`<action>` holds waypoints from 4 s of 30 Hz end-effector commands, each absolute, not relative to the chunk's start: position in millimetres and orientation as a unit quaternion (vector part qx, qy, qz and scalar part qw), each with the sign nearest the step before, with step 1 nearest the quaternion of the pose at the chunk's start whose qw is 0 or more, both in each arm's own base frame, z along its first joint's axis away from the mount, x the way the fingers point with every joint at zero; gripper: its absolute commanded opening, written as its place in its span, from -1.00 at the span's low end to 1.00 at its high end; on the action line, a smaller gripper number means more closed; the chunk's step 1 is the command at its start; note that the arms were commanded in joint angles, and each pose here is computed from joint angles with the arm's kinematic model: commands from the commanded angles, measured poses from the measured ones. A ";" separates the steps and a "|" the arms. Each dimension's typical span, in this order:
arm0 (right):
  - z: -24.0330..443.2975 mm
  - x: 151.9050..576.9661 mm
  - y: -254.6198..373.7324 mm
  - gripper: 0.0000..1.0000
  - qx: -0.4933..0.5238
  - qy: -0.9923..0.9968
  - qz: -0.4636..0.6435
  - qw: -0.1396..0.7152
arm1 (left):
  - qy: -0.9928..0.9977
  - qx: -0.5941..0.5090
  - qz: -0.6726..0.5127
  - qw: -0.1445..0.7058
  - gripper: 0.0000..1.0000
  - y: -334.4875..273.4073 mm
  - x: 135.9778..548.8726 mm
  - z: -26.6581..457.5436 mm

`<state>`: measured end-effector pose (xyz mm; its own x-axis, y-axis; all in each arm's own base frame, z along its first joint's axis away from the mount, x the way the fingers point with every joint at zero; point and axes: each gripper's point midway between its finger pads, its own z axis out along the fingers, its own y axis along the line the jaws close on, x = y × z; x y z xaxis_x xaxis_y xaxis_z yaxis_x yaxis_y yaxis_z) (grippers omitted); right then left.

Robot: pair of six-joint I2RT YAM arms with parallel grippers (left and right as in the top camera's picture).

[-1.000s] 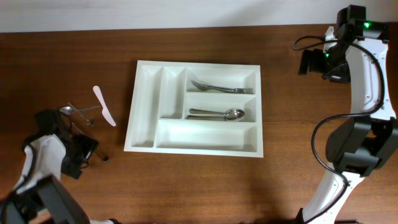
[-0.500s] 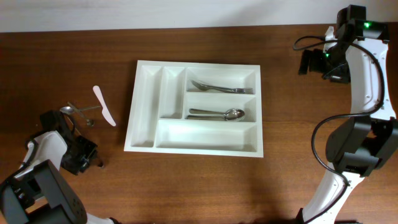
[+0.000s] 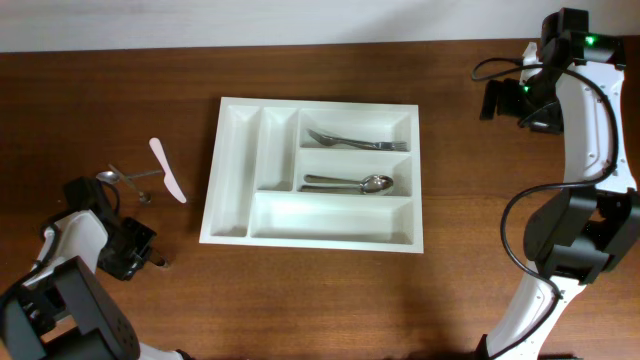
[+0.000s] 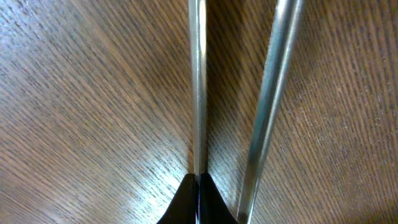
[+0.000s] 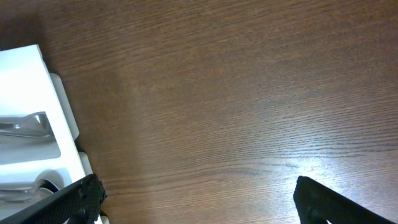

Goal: Pack container
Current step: 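Close the left gripper on the metal sticks and lift them, then carry the sticks into the tray's bottom compartment and release them, then move the left gripper back over the small spoon on the left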

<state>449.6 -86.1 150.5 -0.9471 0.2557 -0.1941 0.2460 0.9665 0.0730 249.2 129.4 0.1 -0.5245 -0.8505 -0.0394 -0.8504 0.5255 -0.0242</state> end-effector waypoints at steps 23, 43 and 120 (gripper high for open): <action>160.3 451.3 -85.1 0.98 0.129 0.985 0.023 0.115 | 0.949 0.128 -0.038 0.287 -0.96 -41.9 394.1 173.0; 160.3 451.3 -85.1 0.98 0.129 0.985 0.023 0.115 | 0.715 0.687 -0.023 0.128 -0.96 -182.6 286.4 120.3; 160.3 451.3 -85.1 0.98 0.129 0.985 0.023 0.115 | 0.916 -0.385 0.109 0.005 0.98 114.8 364.4 61.6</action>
